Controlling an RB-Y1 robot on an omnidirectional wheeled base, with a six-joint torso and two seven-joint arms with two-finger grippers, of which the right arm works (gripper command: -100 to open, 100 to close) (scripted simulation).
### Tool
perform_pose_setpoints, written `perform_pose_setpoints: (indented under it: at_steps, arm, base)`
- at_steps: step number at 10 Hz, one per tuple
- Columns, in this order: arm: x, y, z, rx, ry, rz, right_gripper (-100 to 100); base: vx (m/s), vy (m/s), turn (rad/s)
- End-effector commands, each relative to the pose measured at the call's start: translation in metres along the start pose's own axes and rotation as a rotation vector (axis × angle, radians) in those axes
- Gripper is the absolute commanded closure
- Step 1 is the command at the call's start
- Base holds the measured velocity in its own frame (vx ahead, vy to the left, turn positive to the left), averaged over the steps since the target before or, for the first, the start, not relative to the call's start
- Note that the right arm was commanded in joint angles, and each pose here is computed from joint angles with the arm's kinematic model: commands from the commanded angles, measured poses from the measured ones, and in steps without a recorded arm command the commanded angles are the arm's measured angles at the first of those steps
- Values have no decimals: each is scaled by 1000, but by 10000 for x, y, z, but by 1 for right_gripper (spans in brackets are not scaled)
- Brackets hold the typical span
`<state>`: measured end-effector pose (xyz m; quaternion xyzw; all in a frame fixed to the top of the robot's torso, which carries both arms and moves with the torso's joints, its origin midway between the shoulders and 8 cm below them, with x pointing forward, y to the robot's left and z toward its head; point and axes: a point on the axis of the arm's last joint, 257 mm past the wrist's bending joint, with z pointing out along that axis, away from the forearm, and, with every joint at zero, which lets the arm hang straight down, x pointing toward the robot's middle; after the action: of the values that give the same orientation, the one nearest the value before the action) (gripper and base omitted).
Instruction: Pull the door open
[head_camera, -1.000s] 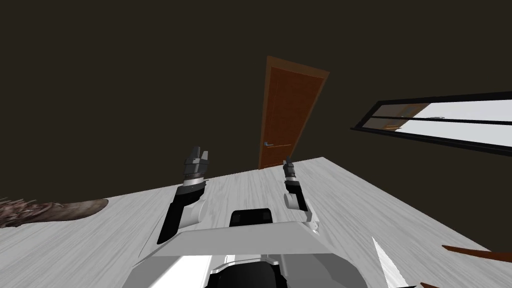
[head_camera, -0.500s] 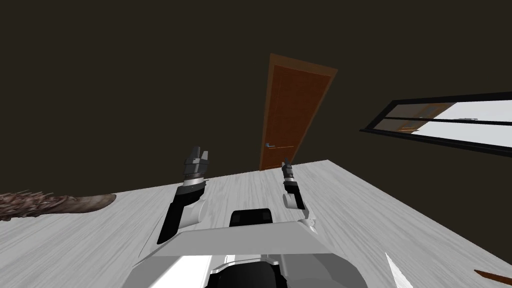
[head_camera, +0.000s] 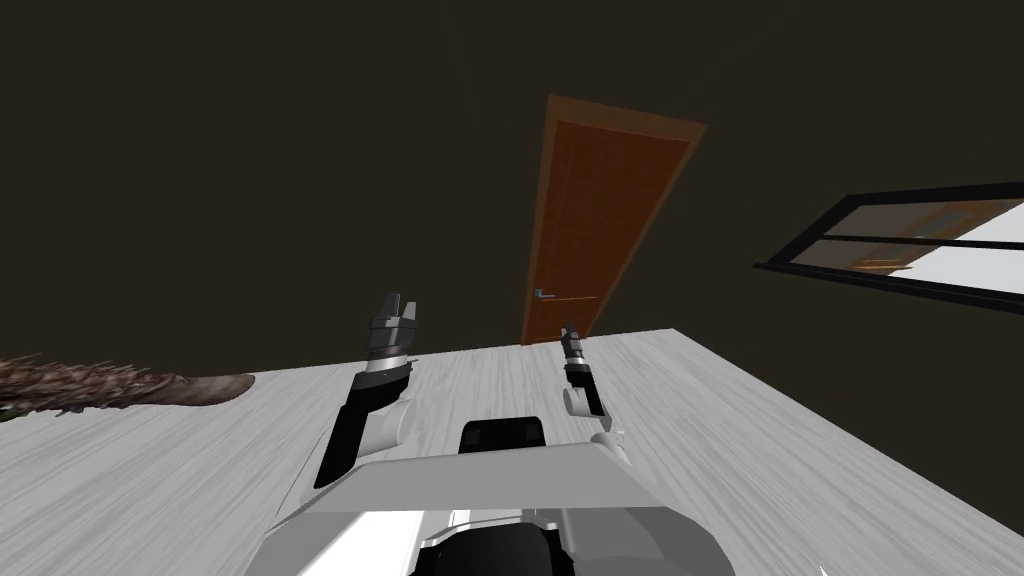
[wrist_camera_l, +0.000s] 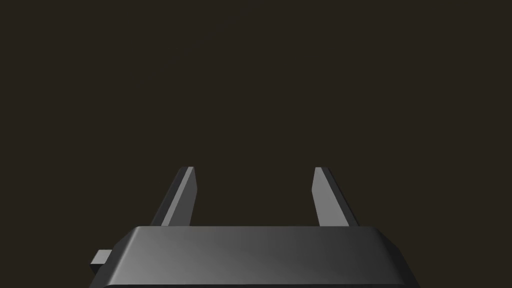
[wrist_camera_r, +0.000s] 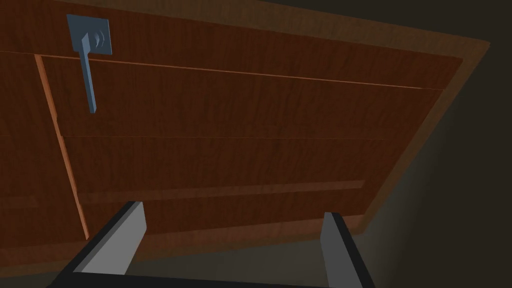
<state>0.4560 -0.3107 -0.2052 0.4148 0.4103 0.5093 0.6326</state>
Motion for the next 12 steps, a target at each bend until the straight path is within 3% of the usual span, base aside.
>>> perform_pose_setpoints:
  at_steps: [1,6,12]
  arm:
    - [3,-117,15,15,-1,11,-100]
    - [-12,-497,-15,72,-10,39,-100]
    - [-42,-812,-73,124,-22,56,-100]
  base:
    - [78,-65,122]
    - [77,-70,112]
    - [54,-55,75]
